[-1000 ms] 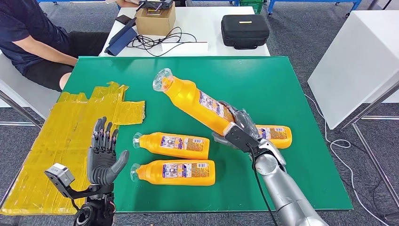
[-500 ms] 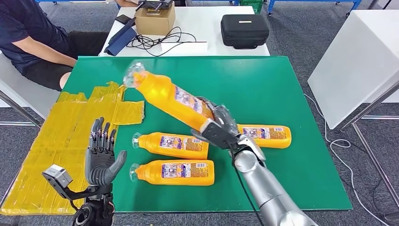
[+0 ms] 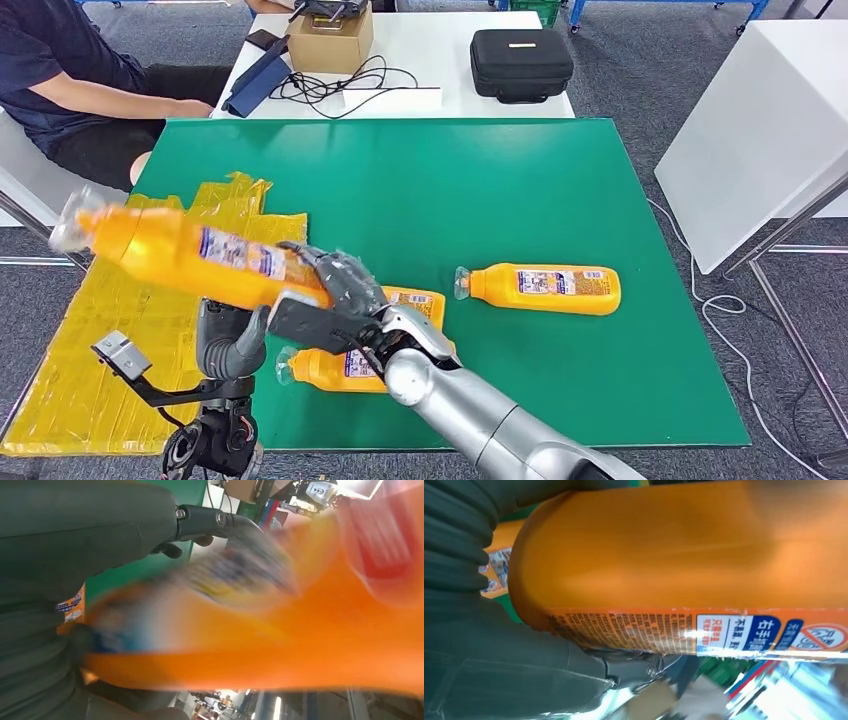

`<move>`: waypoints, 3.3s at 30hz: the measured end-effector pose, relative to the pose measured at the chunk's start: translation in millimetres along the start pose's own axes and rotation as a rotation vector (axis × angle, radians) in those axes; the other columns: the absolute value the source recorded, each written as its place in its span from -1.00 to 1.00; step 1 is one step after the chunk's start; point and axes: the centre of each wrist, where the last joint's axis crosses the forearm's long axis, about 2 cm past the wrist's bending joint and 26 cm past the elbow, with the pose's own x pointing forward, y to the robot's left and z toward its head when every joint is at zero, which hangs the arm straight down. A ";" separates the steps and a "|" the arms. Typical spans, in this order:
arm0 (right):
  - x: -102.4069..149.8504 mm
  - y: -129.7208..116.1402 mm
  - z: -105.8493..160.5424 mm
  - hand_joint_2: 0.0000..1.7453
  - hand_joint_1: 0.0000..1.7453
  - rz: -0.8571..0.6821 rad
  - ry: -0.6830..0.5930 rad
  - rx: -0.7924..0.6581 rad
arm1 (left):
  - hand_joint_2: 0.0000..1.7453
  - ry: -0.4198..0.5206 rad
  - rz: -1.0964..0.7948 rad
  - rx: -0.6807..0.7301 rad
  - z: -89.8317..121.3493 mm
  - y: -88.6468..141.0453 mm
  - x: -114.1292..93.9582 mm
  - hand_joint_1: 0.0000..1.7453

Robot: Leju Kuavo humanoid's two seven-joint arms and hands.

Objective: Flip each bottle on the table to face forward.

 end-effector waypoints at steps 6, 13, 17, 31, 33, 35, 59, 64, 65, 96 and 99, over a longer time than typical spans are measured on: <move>-3.2 13.4 0.4 1.00 1.00 0.062 -0.005 0.065 | 1.00 0.008 -0.002 0.006 3.7 1.5 0.4 -1.00; -5.0 13.0 -1.4 1.00 1.00 0.096 -0.003 0.084 | 1.00 0.013 -0.007 0.007 5.5 3.0 1.0 -1.00; -5.8 13.9 -1.5 1.00 1.00 0.105 -0.001 0.091 | 1.00 0.014 -0.008 0.006 6.1 3.5 1.2 -1.00; -15.3 20.7 3.3 1.00 1.00 0.136 0.030 0.131 | 1.00 0.039 0.018 -0.016 7.9 2.3 -1.2 -1.00; -15.5 22.9 4.2 1.00 1.00 0.148 0.032 0.142 | 1.00 0.044 0.017 -0.011 10.4 3.1 -1.3 -1.00; -15.8 24.6 4.9 1.00 1.00 0.156 0.032 0.150 | 1.00 0.047 0.016 -0.006 12.5 3.9 -1.3 -1.00; -36.3 34.4 15.7 1.00 1.00 0.238 0.036 0.237 | 1.00 0.054 0.041 0.038 12.5 19.5 -8.5 0.93; -36.0 34.4 15.2 1.00 1.00 0.249 0.025 0.249 | 1.00 0.050 0.037 0.053 12.7 20.0 -8.4 0.97; -36.5 33.6 14.9 1.00 1.00 0.246 0.020 0.249 | 1.00 0.047 0.037 0.056 12.5 20.0 -8.4 0.99; -53.2 20.5 31.8 -1.00 -1.00 0.271 0.046 0.145 | 1.00 0.039 -0.101 0.135 10.7 16.8 5.3 1.00; -38.9 -0.5 42.9 -1.00 -1.00 0.196 0.024 0.051 | 1.00 0.009 -0.230 0.132 5.8 21.4 14.5 1.00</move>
